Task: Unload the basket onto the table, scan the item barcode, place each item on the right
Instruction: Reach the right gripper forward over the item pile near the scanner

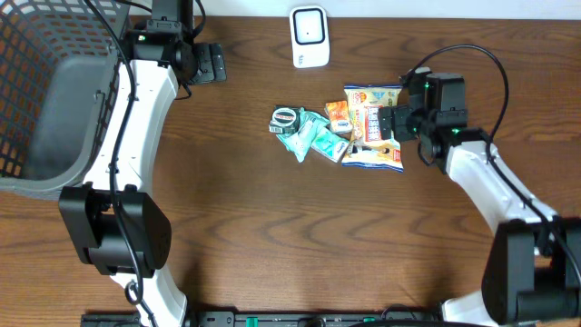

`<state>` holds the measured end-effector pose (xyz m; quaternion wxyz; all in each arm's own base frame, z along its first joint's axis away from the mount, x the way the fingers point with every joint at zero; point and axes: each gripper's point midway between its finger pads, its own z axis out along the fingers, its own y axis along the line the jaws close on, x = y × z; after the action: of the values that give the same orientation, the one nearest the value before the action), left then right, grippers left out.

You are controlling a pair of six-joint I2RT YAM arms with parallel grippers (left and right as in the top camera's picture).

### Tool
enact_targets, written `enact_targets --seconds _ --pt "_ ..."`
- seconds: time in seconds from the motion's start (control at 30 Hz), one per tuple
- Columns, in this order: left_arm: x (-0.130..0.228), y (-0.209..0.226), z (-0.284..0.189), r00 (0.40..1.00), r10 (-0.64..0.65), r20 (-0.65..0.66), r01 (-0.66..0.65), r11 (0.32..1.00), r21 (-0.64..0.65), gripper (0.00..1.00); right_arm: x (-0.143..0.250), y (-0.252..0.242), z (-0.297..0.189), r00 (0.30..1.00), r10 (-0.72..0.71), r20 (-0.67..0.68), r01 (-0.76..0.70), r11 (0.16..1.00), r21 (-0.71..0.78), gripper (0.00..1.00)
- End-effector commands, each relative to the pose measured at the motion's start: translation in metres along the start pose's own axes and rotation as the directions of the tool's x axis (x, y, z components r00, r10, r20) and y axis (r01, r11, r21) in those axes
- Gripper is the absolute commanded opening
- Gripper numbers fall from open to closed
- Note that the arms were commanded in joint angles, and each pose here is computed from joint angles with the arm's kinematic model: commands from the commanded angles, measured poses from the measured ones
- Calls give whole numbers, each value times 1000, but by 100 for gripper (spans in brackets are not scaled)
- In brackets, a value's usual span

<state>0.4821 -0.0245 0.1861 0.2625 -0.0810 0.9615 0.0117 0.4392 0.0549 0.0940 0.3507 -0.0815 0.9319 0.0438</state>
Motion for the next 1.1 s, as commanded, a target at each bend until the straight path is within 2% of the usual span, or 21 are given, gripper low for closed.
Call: enact_targets --seconds 0.0,0.17,0.27,0.37,0.53,0.7,0.9,1.07 --pt "-7 1 -12 999 -19 31 19 1000 -2 98 16 4 22 998 38 -57 -42 996 -82 99" --pt "-7 1 -12 999 -19 31 19 1000 -2 98 34 17 41 993 51 -111 -71 981 -179 99" --pt "-7 1 -12 999 -19 31 19 1000 -2 98 37 36 41 992 53 -118 -85 953 -289 99" --pt "-7 1 -12 999 -19 31 19 1000 -2 98 38 44 40 990 55 -127 -95 937 -336 99" --pt "-7 1 -12 999 -19 31 19 1000 -2 98 48 43 41 987 57 -151 -104 941 -322 99" --pt "-7 1 -12 999 -19 31 19 1000 -2 98 57 17 48 978 110 -176 -139 976 -165 99" --pt "-7 1 -12 999 -19 31 19 1000 -2 98 54 18 52 966 193 -172 -220 963 -157 99" --pt "-7 1 -12 999 -19 31 19 1000 -2 98 67 27 65 950 223 -219 -267 942 -201 99"
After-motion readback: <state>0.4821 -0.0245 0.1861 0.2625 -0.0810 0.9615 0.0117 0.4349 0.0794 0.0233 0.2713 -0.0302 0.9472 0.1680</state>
